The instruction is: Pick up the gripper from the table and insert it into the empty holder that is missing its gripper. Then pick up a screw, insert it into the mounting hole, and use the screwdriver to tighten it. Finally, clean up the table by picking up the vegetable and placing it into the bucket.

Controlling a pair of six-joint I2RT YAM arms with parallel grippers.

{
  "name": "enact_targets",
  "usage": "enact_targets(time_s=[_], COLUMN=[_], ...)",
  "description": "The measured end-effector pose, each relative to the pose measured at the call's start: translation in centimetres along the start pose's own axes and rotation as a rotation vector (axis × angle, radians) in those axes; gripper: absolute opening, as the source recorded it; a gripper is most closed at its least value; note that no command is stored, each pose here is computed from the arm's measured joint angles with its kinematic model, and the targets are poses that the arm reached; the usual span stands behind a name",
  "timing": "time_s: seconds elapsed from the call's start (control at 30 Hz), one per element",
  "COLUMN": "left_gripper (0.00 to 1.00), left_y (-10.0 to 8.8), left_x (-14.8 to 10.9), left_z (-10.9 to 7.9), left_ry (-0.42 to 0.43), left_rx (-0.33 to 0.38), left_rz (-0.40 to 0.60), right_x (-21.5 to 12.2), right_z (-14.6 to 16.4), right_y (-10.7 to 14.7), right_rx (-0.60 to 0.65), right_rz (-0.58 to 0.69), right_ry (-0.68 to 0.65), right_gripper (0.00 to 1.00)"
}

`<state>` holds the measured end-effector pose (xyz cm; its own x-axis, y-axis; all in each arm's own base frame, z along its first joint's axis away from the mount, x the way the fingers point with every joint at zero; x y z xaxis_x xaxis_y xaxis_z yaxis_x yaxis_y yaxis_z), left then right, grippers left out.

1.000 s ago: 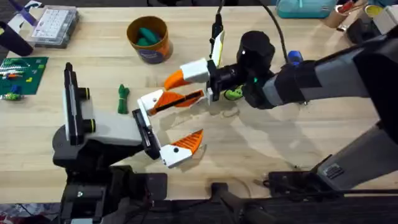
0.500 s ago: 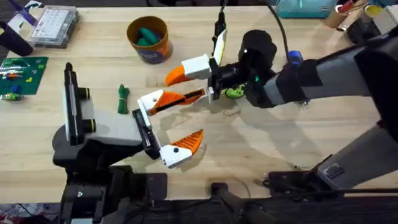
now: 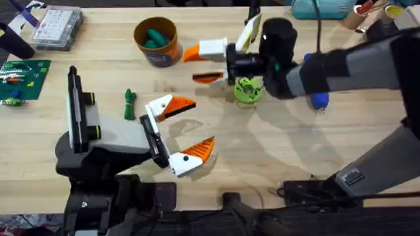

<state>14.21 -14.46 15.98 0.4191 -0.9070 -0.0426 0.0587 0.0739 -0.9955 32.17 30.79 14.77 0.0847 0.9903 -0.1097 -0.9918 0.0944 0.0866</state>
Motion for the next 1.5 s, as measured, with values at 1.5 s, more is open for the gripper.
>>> enact_targets(time_s=[1.5], left_gripper=[0.987], left_y=[0.0], left_x=[0.0], left_z=[-0.2], left_ry=[0.010], left_rx=[-0.002], left_rz=[-0.001], right_x=[-22.7], right_z=[2.0], right_y=[8.8], right_rx=[-0.386], right_rz=[-0.298], right_ry=[1.208], right_gripper=[0.996])
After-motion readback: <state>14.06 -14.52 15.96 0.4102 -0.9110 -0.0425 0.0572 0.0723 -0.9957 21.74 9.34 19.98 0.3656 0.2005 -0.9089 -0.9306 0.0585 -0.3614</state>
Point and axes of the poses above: each hand's point on the last joint's axis, 136 mm out from that joint toward the fingers, its own x axis out along the fingers, its own z axis along the line the jaws close on, y = z × x, the point moved 1 cm from there along -x, back along the fingers, and after that the axes turned 14 degrees about x, right-handed, at the moved point
